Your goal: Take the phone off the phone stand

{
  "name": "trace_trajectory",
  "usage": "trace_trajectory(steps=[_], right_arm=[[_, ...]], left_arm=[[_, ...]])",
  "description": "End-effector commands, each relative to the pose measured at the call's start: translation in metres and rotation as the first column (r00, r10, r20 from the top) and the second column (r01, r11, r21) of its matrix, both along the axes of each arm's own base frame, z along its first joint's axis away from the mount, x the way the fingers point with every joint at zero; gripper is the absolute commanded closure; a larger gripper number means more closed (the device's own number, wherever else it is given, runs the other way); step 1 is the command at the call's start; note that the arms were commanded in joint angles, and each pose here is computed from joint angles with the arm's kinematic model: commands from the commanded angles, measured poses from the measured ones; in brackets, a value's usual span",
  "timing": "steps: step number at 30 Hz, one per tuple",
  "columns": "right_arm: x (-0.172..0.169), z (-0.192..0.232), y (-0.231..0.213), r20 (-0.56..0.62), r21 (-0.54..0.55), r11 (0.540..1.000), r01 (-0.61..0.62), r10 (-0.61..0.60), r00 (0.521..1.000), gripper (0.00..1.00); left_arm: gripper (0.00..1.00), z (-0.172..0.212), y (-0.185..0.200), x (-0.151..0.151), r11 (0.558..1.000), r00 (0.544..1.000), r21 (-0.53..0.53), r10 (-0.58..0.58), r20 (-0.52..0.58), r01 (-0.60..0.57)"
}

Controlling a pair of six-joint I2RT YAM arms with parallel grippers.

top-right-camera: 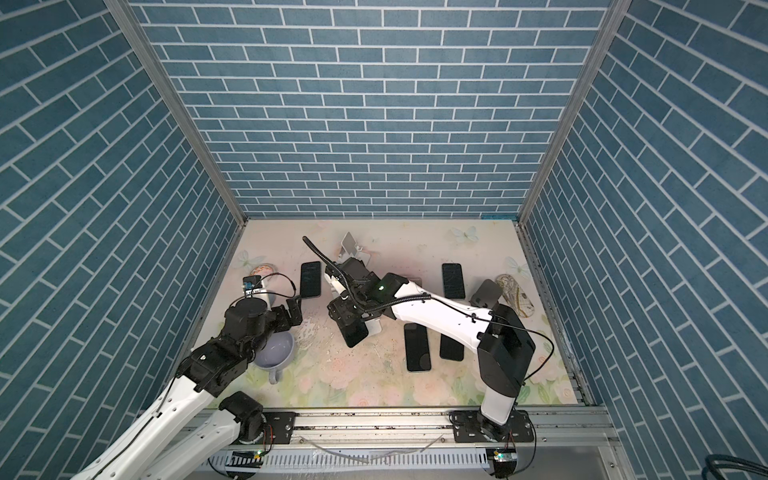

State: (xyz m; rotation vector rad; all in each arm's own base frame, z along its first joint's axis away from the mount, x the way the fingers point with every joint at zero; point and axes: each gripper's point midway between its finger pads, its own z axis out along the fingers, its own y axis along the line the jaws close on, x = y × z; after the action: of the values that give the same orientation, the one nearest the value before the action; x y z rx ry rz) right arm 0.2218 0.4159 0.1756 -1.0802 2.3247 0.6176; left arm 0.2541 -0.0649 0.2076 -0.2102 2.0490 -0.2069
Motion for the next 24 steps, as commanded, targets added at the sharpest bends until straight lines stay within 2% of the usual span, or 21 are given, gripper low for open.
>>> trace_trajectory(steps=[1, 13, 24], right_arm=[[-0.008, -0.003, 0.007, -0.013, 0.003, 0.998, -0.059, 0.059, 0.998, 0.43], [-0.012, -0.042, 0.023, -0.087, -0.032, 0.996, -0.086, 0.083, 0.993, 0.43], [-0.009, -0.079, 0.026, -0.122, -0.097, 0.993, -0.067, 0.055, 0.991, 0.42]], left_arm=[[0.00, 0.019, 0.021, -0.009, 0.997, 0.997, 0.044, 0.064, 0.039, -0.066], [0.00, 0.047, 0.042, -0.027, 0.991, 0.978, -0.007, 0.133, 0.163, -0.134], [0.00, 0.056, 0.031, -0.025, 0.996, 0.981, -0.041, 0.085, 0.175, -0.079]])
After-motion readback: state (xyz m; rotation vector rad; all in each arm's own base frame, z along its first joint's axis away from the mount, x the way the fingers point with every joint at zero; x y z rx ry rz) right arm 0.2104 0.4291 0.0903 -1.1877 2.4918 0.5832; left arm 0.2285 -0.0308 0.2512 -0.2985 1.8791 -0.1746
